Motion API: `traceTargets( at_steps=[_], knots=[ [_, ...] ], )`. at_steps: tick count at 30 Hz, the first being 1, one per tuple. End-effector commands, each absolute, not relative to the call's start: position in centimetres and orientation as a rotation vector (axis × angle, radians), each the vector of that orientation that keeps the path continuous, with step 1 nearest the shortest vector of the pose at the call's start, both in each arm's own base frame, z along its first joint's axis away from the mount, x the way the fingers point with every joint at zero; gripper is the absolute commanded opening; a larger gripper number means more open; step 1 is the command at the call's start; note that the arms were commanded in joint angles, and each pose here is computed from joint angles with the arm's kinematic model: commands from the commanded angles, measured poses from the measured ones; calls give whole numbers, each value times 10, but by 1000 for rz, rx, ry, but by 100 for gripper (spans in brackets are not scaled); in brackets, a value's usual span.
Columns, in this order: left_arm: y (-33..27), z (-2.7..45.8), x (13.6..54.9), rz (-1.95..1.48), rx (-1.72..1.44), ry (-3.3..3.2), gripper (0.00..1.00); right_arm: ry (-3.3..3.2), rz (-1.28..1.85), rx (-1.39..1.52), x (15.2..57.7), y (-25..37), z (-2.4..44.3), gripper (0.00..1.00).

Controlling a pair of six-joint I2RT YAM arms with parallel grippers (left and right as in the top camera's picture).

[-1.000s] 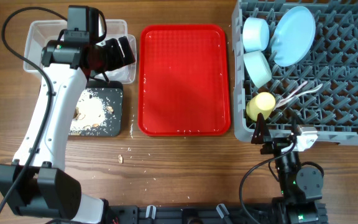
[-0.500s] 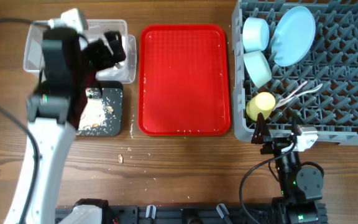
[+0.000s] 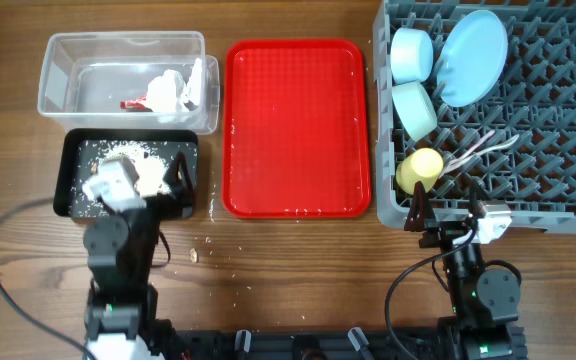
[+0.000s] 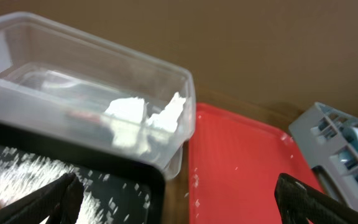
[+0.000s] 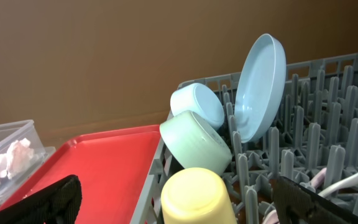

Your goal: Sort waste into correct bins and load items into the dishwasher rack

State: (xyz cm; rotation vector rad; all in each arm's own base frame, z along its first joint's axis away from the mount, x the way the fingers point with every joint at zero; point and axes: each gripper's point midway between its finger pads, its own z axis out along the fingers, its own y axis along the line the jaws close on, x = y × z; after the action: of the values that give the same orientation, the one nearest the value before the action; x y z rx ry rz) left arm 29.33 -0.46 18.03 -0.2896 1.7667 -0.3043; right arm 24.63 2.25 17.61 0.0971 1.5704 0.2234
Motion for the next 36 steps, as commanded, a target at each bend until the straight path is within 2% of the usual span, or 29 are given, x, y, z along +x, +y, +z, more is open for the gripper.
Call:
traceTargets(
  at_steps=[1,12,18,36],
  knots=[
    [-1,166,276,-279,-271,1723,100,1556,227,107,246,22,179,100],
    [0,166,255,-258,-236,1604,100,1556,227,107,246,22,179,100],
    [0,148,247,-255,-250,1672,100,1556,227,108,246,22,179,100],
    [-1,158,246,-260,-238,1630,100,1556,227,107,246,22,179,100]
  ],
)
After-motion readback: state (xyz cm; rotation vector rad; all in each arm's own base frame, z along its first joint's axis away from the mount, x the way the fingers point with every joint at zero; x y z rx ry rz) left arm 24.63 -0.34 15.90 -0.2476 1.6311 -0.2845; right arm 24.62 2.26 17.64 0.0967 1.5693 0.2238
